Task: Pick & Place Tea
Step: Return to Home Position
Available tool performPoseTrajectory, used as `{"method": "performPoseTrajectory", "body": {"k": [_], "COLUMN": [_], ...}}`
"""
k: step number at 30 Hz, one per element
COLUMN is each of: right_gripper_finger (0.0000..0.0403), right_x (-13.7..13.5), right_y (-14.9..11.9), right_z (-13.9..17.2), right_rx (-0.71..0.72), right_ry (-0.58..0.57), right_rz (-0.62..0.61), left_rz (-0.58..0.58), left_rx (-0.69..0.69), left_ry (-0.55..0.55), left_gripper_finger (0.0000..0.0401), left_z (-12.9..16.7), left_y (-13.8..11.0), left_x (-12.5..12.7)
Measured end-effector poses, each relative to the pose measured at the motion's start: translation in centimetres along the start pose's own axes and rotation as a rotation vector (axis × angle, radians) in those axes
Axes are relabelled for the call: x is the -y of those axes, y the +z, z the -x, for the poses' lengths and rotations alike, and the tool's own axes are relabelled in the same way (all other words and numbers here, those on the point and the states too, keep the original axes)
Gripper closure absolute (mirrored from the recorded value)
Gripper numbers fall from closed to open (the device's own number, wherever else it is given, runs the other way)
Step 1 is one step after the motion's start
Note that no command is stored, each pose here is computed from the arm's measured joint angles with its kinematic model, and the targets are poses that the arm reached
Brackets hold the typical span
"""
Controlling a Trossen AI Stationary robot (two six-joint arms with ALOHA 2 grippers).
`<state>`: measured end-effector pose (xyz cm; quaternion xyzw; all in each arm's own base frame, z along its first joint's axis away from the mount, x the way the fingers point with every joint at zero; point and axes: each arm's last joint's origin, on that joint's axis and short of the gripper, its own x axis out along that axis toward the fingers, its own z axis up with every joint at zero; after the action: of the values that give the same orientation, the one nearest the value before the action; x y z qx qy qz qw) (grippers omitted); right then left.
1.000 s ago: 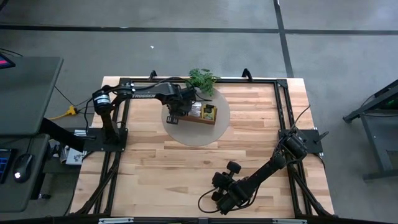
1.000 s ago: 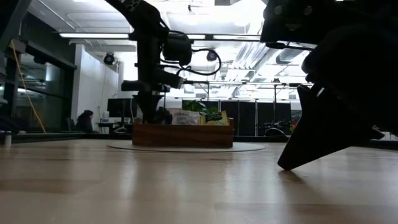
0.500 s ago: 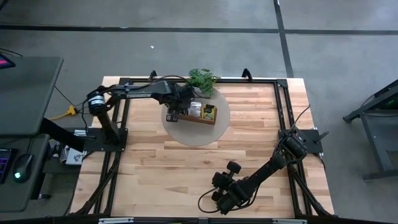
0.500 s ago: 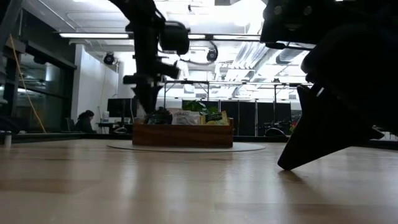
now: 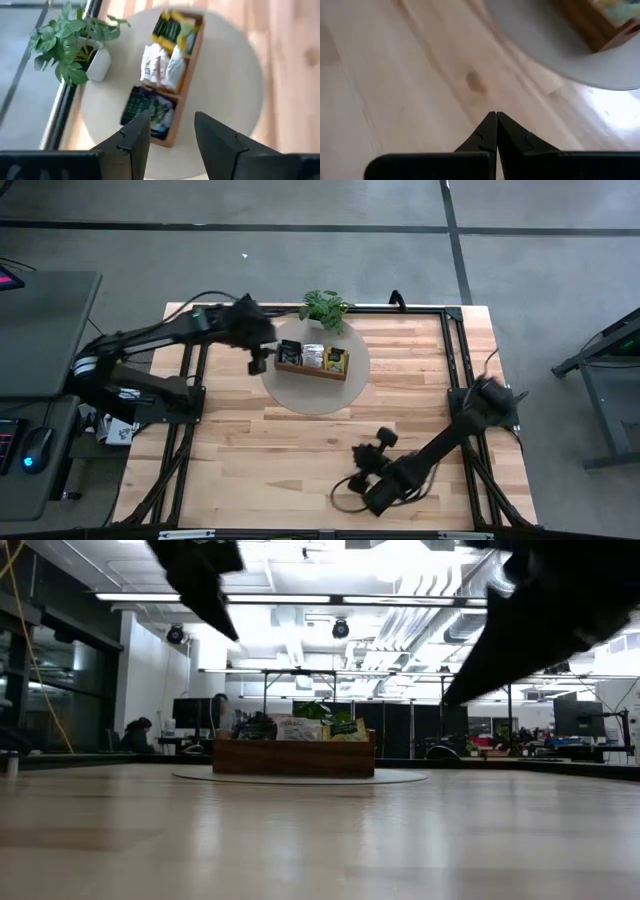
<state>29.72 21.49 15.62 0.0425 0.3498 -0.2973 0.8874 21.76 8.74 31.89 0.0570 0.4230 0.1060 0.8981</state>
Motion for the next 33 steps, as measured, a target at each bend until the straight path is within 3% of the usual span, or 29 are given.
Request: {"method": "performPoseTrajectory", "body": {"k": [5,12,16,20,26,33], "right_gripper_finger": [0.0402,0.0402,0.0402,0.0402,0.0402,0.0403], "right_x": [5.6,14.6,19.6,23.7,27.1,28.0], "right_y": [0.1,1.5,2.2,2.1,0.4,-2.5], "right_z": [1.6,2.4,2.9,2.6,2.2,1.3], "right_rx": [0.143,0.433,0.664,0.784,0.857,0.82], "right_ry": [0.106,0.278,0.44,0.48,0.551,0.552], "right_rz": [-0.082,-0.131,-0.14,-0.129,-0.128,-0.162], "left_rz": [0.091,0.159,0.191,0.191,0.184,0.222], "left_rx": [0.175,0.353,0.412,0.496,0.579,0.61], "left_ry": [-0.05,-0.113,-0.113,-0.11,-0.121,-0.101], "left_gripper_finger": [0.0251,0.0251,0.0251,0.0251,0.0251,0.0251], "left_z": [1.6,0.8,0.4,-0.2,-1.3,-3.0], "left_y": [-3.7,-8.6,-10.3,-10.8,-11.2,-13.2], "left_x": [1.5,4.1,5.2,5.9,6.5,6.9]}}
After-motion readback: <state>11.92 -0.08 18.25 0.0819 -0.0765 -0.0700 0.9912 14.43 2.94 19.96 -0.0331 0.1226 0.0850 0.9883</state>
